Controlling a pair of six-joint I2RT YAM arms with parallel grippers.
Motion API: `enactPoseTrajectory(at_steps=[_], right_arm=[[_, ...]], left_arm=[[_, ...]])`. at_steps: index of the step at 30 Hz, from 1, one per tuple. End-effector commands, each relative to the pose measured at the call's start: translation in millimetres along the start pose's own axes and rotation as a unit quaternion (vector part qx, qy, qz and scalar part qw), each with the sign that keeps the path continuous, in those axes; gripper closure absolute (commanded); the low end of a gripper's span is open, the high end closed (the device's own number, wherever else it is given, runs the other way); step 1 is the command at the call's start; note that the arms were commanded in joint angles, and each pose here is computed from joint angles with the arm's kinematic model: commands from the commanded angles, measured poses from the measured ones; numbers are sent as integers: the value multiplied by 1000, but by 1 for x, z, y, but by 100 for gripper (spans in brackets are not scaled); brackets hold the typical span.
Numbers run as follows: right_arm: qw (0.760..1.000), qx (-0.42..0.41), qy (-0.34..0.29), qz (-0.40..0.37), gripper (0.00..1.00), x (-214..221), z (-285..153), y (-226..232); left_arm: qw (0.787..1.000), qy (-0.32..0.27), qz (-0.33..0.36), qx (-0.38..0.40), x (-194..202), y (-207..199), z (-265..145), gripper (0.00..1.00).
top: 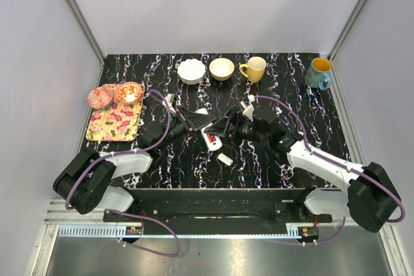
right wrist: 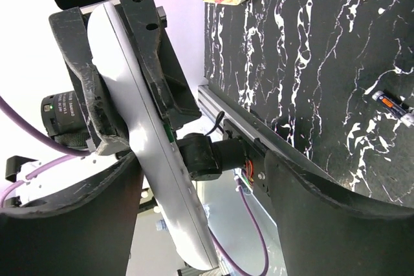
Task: Load the batteries into the remote control
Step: Load the battery into the remote control.
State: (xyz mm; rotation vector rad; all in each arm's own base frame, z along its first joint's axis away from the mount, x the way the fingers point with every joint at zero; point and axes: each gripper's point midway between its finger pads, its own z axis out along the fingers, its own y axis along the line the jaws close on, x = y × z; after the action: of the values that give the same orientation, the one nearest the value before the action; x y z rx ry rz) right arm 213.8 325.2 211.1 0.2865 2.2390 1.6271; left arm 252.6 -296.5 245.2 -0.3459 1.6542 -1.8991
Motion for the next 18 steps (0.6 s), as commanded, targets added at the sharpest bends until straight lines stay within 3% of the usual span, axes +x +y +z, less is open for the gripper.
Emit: enactPoseTrajectory(at_steps=[1,14,18], right_arm=[[999,24,17,-30,19,2,-6,3],[977,57,-25,-205,14,-17,-53,44],[952,118,-32,-281,17,-21,-77,18]], left_arm=[[998,-22,38,49,-16,-39,6,100],[999,-22,36,15,-22,-15,5,100],[999,-26,37,2,-30,-5,-7,100]])
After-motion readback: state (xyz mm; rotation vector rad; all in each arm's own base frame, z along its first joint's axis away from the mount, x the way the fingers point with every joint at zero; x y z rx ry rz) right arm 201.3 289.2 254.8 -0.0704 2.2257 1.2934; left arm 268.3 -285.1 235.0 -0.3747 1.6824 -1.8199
